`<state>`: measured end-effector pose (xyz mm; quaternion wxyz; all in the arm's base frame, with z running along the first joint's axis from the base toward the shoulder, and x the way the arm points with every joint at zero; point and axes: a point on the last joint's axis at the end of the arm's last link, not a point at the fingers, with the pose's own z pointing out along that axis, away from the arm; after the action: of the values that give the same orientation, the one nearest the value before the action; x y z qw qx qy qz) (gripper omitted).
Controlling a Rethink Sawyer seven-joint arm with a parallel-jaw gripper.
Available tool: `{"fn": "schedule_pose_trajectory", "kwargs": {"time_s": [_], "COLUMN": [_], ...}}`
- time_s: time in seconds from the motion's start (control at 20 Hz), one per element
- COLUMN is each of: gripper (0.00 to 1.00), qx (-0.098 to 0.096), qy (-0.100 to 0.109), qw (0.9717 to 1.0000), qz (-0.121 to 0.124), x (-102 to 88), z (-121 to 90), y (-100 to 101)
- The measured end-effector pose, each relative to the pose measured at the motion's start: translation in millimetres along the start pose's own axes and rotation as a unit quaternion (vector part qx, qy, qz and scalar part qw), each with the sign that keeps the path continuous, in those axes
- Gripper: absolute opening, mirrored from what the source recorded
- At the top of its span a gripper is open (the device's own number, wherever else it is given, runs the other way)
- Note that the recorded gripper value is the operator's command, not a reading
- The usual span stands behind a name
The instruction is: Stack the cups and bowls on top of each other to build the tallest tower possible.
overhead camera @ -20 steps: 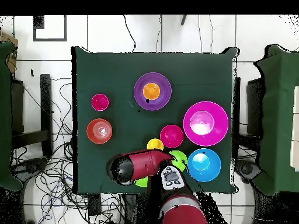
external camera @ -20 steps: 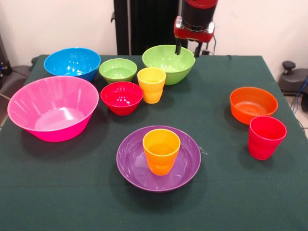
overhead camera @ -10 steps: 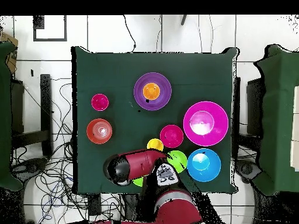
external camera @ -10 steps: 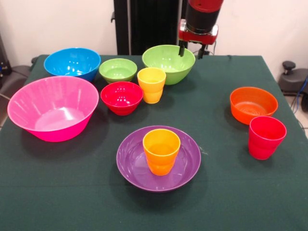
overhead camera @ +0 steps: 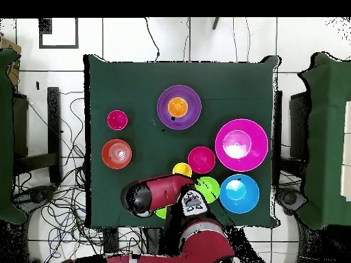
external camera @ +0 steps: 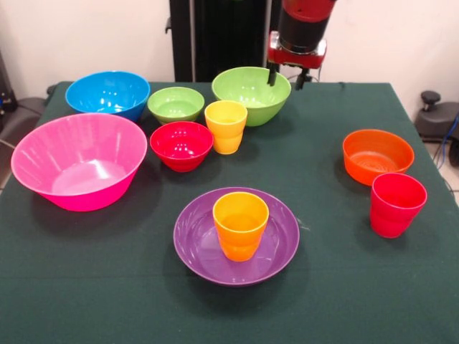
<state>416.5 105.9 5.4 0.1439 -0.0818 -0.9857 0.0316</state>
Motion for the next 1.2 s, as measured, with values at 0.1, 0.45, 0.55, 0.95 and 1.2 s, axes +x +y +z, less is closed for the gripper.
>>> {"fn": "schedule_pose_trajectory", "kwargs": {"time_s": [0.1, 0.45, 0.55, 0.95, 1.2], "gripper": [1.00, 1.00, 1.00, 1.00, 1.00], "qx": [0.001, 0.004, 0.006, 0.022, 0.033], "qy": [-0.001, -0.003, -0.003, -0.008, -0.009], "qw": [1.0000, 1.0000, 1.0000, 0.9992, 0.9983], "qz": [-0.002, -0.006, -0.007, -0.033, -0.046], "x": [-2.2, -6.0, -6.7, -2.7, 4.4], "z": [5.1, 21.3, 26.8, 45.9, 53.1], "y": [-1.8, -4.5, -3.6, 14.9, 22.0]}}
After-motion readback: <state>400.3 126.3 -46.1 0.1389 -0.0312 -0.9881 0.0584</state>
